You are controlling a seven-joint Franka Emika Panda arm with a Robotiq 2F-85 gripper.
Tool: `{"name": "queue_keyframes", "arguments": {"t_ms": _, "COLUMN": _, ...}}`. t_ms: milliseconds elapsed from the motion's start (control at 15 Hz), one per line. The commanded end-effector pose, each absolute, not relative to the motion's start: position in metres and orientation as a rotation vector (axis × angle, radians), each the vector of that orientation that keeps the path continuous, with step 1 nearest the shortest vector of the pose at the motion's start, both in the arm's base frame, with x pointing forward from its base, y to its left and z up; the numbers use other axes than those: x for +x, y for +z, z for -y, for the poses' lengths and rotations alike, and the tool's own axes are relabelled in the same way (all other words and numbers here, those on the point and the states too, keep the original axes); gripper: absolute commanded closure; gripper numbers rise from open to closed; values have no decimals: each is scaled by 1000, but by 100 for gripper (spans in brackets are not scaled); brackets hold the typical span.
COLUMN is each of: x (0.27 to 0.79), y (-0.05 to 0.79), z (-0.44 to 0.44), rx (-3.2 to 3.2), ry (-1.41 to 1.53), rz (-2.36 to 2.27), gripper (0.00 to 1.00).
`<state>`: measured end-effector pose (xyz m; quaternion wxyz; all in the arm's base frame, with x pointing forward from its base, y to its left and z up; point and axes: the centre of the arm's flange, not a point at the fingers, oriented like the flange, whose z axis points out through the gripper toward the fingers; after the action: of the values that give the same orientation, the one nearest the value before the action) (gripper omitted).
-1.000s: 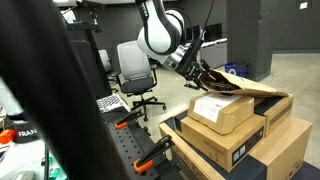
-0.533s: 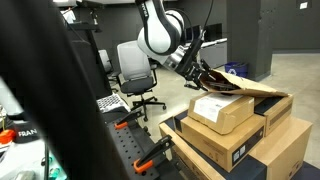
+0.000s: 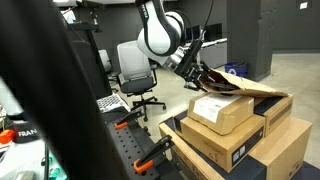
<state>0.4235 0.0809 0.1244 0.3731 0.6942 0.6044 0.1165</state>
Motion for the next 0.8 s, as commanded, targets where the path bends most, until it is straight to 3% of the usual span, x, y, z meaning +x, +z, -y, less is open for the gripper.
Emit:
{"name": "queue_keyframes", "arguments": {"t_ms": 0, "x": 423, "y": 120, "z": -81, "rx": 1776, "ry": 312, "rz": -1536, "gripper": 44}}
{"name": "queue_keyframes", "arguments": {"t_ms": 67, "x": 423, "y": 119, "z": -81, "rx": 1777, "ry": 311, "rz": -1537, "gripper": 40}}
{"name": "queue_keyframes", "arguments": {"t_ms": 200, "x": 424, "y": 119, "z": -81, "rx": 1777, "ry": 311, "rz": -1538, "gripper": 41}}
{"name": "queue_keyframes", "arguments": {"t_ms": 600, "x": 424, "y": 119, "z": -82, "rx": 1778, "ry": 312, "rz": -1538, "gripper": 63}}
{"name": "queue_keyframes", "arguments": {"t_ms": 733, "x": 424, "y": 119, "z": -82, "rx": 1778, "ry": 312, "rz": -1538, "gripper": 61}}
